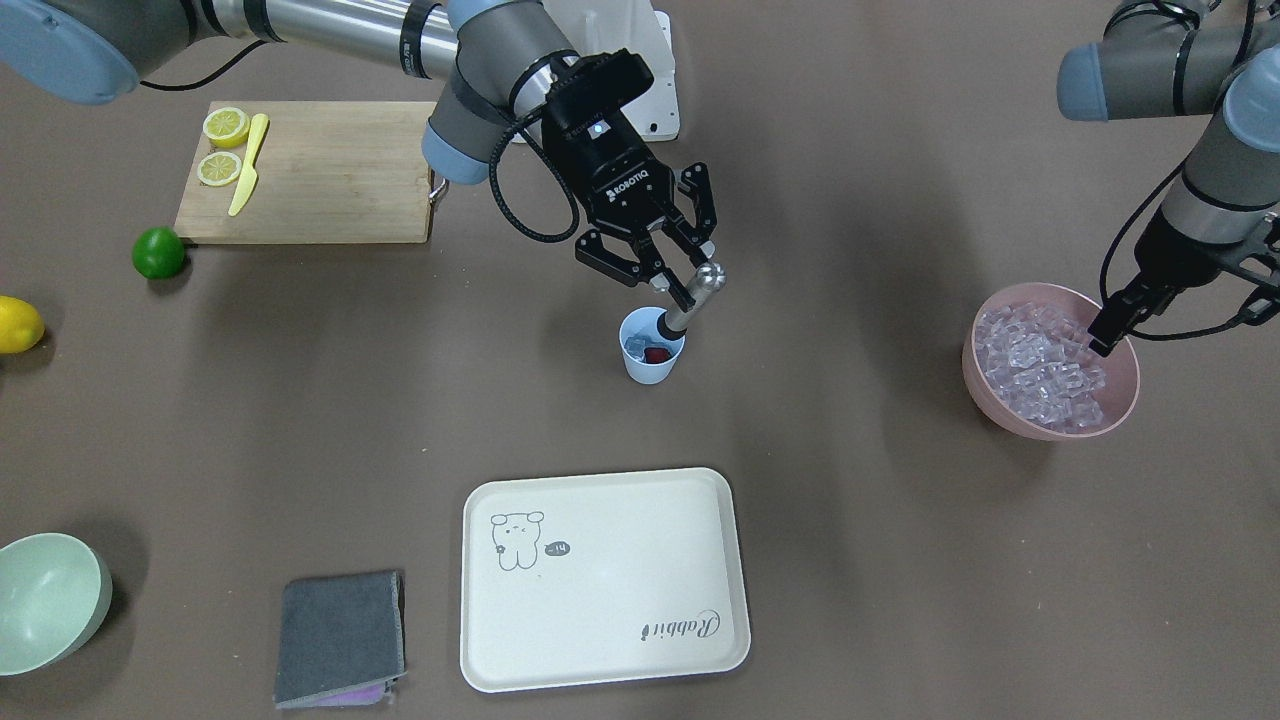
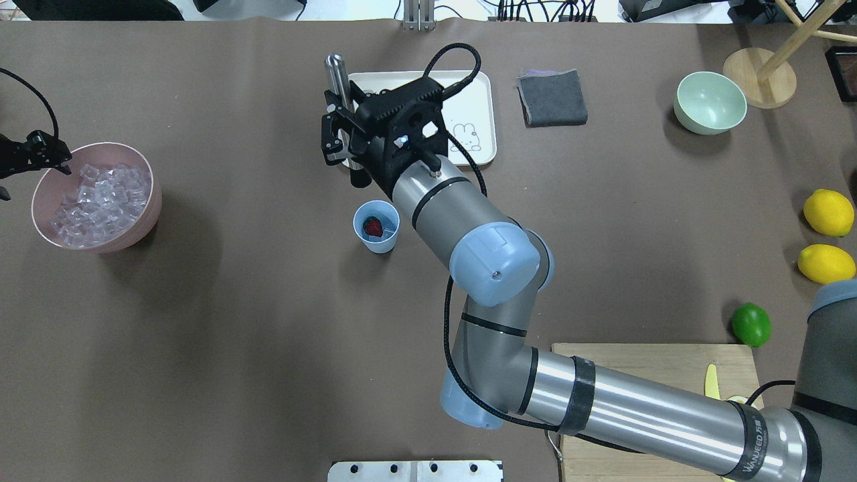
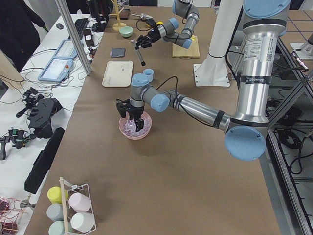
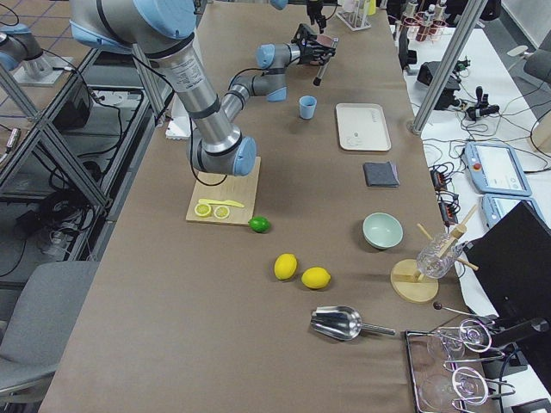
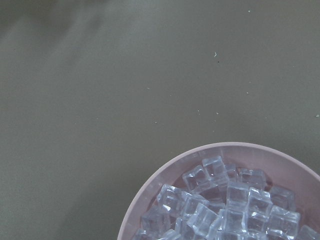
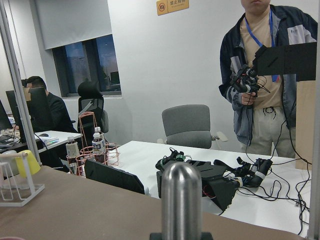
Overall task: Mash ice and strawberries in cup
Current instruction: 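Lift the pestle out of the cup with the right gripper, then carry the pestle back and stand it upright near the green bowl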
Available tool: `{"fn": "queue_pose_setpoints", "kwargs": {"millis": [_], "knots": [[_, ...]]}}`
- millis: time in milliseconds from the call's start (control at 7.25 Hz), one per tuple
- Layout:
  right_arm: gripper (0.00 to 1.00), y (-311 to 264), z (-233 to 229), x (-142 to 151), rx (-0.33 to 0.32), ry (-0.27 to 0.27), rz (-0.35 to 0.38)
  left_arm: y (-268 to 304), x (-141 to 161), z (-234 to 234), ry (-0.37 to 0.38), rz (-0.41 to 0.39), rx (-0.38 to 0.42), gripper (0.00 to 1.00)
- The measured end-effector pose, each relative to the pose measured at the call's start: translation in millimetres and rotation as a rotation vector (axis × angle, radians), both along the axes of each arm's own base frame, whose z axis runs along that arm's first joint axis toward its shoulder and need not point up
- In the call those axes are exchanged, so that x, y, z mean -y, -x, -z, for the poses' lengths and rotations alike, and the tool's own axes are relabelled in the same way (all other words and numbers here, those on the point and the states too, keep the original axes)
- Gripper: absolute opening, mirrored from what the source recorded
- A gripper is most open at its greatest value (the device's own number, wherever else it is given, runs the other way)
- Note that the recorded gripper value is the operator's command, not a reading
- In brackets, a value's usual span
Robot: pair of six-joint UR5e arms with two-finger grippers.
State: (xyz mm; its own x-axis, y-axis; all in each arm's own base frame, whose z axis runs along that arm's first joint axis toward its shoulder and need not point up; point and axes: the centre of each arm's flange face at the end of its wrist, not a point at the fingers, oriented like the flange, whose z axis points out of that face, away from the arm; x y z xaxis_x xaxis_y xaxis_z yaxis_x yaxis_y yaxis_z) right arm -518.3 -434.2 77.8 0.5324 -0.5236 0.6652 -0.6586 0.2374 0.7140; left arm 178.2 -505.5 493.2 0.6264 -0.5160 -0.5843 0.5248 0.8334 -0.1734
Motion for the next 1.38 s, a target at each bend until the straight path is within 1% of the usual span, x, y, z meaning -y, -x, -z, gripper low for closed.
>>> {"fn": "queue_pose_setpoints", "kwargs": {"millis": [138,276,414,552,828,966,1103,1379], "knots": [[0.0,-22.0,19.6,9.1,-0.002,0.047,0.011,0.5,-0.8,5.6,-0.009,0.0,-0.005,0.97],[0.0,-47.4,31.6,25.9,-0.024,0.11,0.046,1.2,-2.1,17.4,-0.029,0.0,-0.016,0.97],[0.0,-75.5,21.7,50.1,-0.061,0.171,0.09,1.5,-3.5,36.1,-0.062,-0.001,-0.033,0.97],[0.0,-105.7,-8.8,79.3,-0.098,0.251,0.139,-2.5,-4.9,59.1,-0.104,-0.01,-0.054,0.97],[0.0,-187.8,-97.2,136.0,-0.177,0.459,0.243,-29.9,-1.0,113.8,-0.205,-0.061,-0.104,0.97],[0.0,-228.8,-131.2,154.8,-0.208,0.57,0.282,-50.4,0.5,136.1,-0.252,-0.104,-0.121,0.97],[0.0,-259.6,-164.1,166.3,-0.243,0.679,0.309,-72.1,1.5,152.0,-0.294,-0.154,-0.128,0.97],[0.0,-300.3,-224.3,180.4,-0.347,0.865,0.374,-95.7,6.0,163.1,-0.355,-0.215,-0.107,0.97]]}}
